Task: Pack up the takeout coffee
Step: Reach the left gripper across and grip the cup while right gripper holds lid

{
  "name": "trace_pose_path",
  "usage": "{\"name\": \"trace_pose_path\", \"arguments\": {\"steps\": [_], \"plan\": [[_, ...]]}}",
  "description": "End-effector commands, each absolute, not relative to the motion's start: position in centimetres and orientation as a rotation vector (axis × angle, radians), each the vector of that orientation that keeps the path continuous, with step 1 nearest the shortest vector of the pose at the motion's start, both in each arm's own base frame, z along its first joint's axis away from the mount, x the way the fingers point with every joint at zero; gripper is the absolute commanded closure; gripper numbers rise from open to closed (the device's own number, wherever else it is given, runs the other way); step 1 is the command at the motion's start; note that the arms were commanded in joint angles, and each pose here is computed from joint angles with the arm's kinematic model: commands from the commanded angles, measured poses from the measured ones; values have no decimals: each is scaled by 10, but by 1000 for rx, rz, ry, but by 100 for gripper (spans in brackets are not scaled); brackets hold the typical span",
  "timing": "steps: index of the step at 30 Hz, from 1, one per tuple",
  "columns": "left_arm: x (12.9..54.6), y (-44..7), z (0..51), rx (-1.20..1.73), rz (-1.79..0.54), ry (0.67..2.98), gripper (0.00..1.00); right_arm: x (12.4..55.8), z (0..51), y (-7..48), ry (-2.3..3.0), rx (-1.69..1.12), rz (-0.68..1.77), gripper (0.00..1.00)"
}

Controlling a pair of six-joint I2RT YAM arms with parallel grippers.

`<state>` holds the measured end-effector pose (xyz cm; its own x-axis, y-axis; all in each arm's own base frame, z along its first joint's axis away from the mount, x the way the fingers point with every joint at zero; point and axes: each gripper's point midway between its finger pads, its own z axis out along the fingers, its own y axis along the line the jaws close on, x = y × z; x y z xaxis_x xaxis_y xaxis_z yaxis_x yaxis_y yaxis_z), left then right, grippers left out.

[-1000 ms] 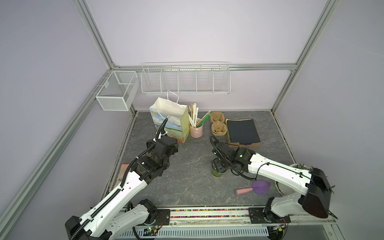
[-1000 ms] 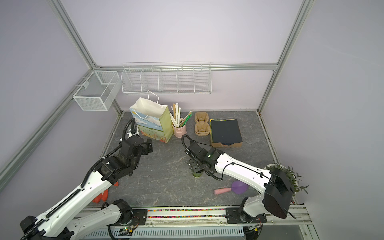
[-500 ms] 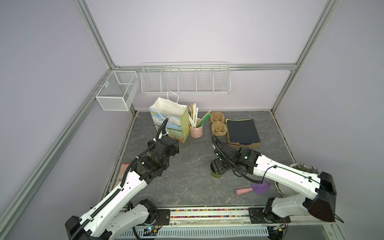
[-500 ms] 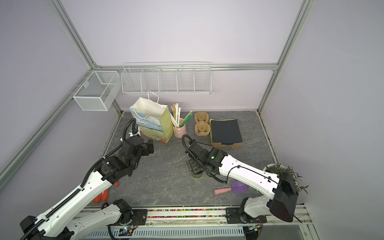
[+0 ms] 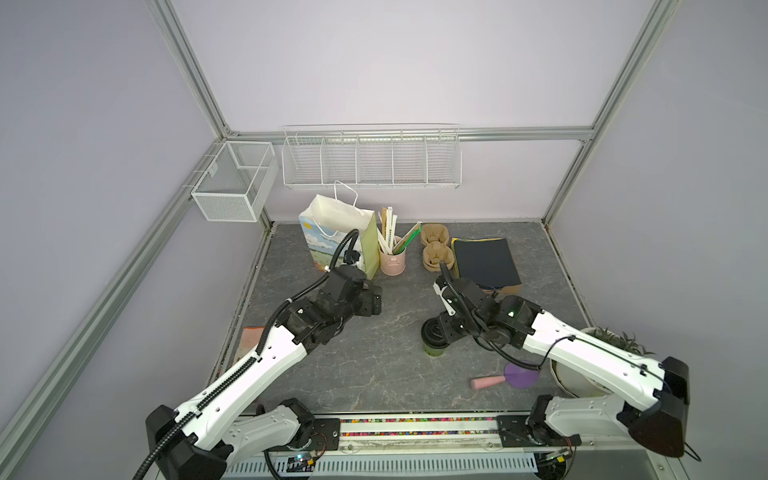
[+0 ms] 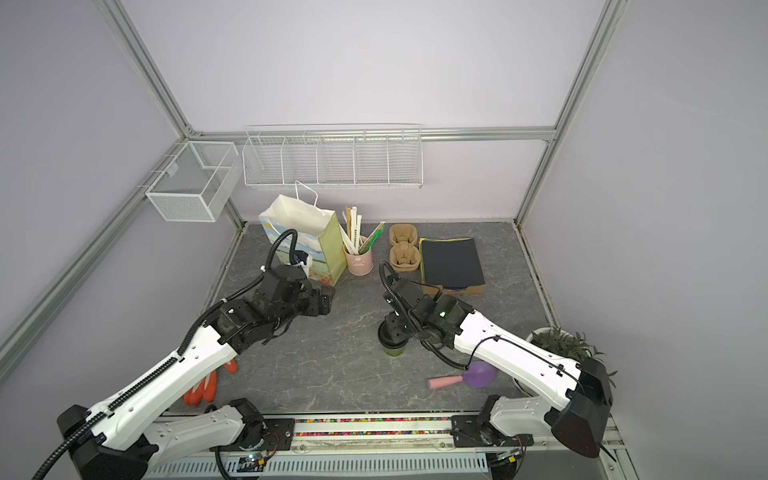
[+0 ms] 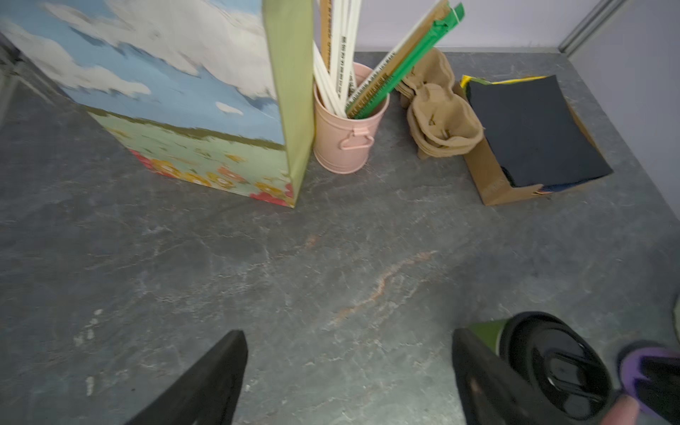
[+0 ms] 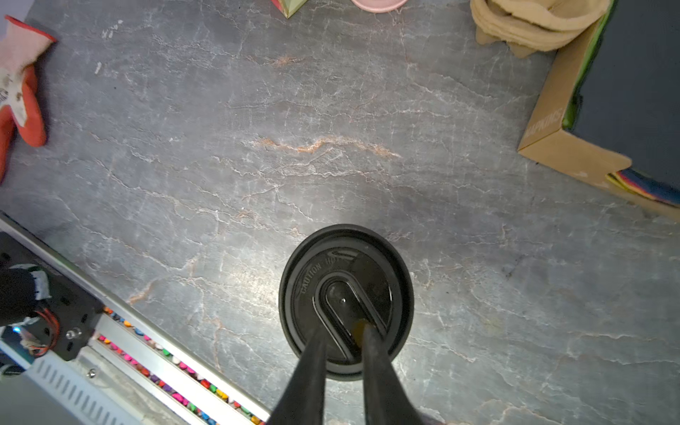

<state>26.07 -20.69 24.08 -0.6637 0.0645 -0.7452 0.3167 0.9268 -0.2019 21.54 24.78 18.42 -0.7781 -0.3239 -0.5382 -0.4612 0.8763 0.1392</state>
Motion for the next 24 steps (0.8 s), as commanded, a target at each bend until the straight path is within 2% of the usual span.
{"name": "trace_pose_path", "arguments": {"steps": [1, 4, 13, 18, 24], "plan": [[223, -250, 226, 373, -577, 2364, 15, 212, 177, 251, 2549, -577, 447, 83], [201, -275, 214, 450, -612, 2395, 16, 213, 172, 251, 2563, -575, 471, 87], [159, -316, 188, 445, -848, 2421, 20, 215, 157, 256, 2590, -563, 535, 90], [148, -334, 170, 410, -963, 2439, 23, 217, 149, 255, 2599, -551, 514, 92], [147, -339, 156, 414, -940, 2461, 23, 214, 136, 254, 2627, -530, 521, 94]]}}
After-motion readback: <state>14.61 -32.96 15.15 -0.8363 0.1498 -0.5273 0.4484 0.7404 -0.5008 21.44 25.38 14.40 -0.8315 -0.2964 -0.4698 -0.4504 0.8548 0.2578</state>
